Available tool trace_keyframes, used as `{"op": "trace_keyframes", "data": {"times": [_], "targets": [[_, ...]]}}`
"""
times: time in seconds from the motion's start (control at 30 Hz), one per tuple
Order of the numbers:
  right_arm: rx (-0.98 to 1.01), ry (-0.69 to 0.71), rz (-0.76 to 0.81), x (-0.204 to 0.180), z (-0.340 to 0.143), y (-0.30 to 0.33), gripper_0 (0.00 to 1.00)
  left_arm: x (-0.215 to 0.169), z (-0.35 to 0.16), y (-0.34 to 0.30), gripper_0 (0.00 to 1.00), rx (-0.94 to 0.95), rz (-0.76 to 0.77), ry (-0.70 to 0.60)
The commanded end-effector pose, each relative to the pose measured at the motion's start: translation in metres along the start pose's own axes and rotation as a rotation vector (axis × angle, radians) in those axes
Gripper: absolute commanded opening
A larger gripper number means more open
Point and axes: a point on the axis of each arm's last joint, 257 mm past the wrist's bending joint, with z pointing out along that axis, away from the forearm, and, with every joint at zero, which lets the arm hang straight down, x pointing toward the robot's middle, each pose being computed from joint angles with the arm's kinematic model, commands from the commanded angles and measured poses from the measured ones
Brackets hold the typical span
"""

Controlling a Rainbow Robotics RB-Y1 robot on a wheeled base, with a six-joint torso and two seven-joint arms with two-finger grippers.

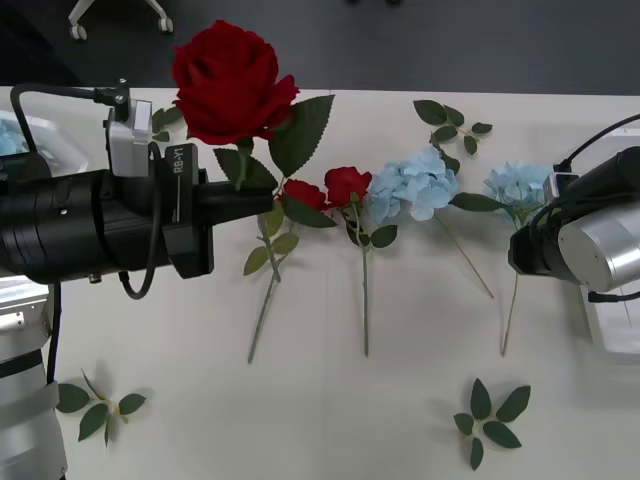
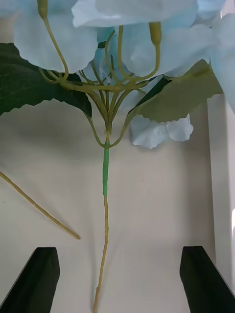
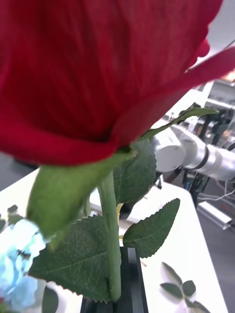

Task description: Put the red flowers into the right box and the blue flowers into the left box

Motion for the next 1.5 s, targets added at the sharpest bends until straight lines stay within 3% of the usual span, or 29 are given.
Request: {"op": "trace_keyframes", "data": {"times": [0.03,0.33,0.57,0.93,1.27,1.5], "targets": [[0.0,-0.036,-0.027,-0.013,-0.007,-0.003,0.72,-0.007,0.004,-0.009,0.0,0.037,0.115,-0.009],[-0.154,-0.078,-0.086,-0.025,-0.045,0.033,0.72,-0.027,0.021,-0.016,0.0,0.071,0.133,-0.077],[-0.341,-0.16,-0.252,-0.026,-0.103,0.081,0.72,-0.029,0.032,-0.017,0.0,0.084,0.155,-0.07],[-0.583,-0.408,-0.436,-0.018,-0.172,0.13,0.72,-0.029,0.033,-0.016,0.0,0.084,0.149,-0.067],[-0.714,-0.596,-0.563,0.003,-0.203,0.171,0.72,-0.029,0.033,-0.016,0.0,0.084,0.149,-0.067],[-0.813,-0.695,-0.605,0.027,-0.193,0.206,0.72,-0.029,0.033,-0.016,0.0,0.084,0.149,-0.067]]}}
